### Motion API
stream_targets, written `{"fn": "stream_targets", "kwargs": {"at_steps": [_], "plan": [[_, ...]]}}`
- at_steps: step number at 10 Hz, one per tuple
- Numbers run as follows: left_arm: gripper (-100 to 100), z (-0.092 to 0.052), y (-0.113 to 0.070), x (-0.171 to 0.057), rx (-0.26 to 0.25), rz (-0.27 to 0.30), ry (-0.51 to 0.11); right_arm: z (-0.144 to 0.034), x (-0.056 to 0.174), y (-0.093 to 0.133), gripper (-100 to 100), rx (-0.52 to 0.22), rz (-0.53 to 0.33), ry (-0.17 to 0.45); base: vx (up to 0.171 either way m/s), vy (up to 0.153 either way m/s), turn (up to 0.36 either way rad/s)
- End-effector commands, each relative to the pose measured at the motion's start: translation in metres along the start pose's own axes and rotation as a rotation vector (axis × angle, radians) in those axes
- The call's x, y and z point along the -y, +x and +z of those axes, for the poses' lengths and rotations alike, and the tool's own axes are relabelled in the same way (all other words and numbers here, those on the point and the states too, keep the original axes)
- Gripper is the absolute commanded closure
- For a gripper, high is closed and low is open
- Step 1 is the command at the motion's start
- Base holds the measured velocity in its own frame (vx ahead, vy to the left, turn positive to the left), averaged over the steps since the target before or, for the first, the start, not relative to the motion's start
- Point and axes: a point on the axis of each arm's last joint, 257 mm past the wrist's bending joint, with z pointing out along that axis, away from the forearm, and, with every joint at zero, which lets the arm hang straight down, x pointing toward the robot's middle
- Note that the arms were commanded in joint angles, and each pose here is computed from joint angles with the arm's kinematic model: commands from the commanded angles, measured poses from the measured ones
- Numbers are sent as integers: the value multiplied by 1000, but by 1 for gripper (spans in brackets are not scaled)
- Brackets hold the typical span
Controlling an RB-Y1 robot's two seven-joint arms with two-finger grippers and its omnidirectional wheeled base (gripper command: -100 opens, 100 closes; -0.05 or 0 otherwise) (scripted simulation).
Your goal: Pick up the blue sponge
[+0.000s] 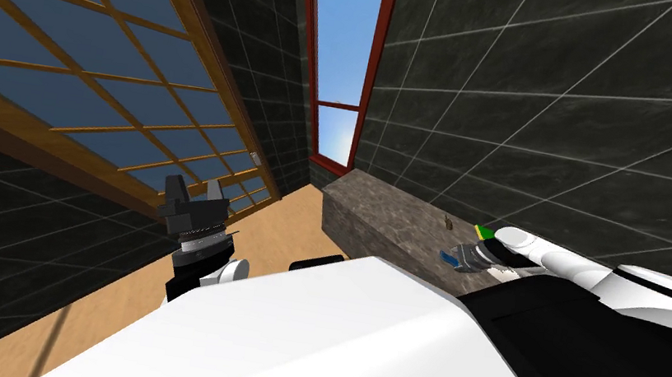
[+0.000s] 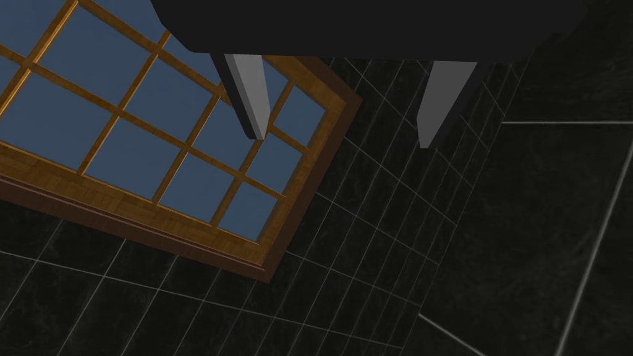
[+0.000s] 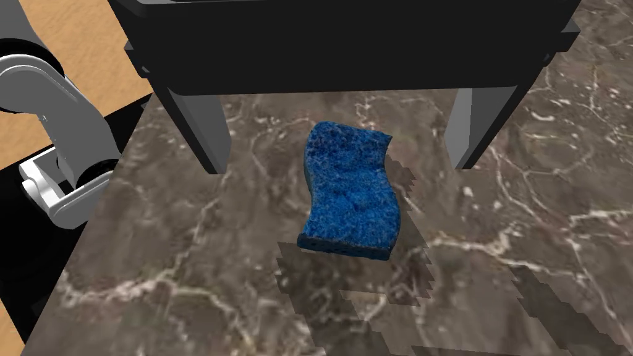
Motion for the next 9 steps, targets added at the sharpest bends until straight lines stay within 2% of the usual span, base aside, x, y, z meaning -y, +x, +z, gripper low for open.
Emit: {"fn": "stream_targets", "kwargs": {"at_steps": [1, 2, 3, 9], "plan": [[0, 0, 0, 0, 0, 0, 0, 0, 0, 0, -100, 0, 0, 0, 33, -43, 23], [0, 0, 0, 0, 0, 0, 0, 0, -1, 2, 0, -3, 0, -4, 7, -9, 0], [0, 0, 0, 0, 0, 0, 0, 4, -6, 5, -100, -3, 31, -5, -45, -27, 214], [0, 0, 0, 0, 0, 0, 0, 18, -23, 20, -100, -10, 130, -5, -97, -15, 180]]}}
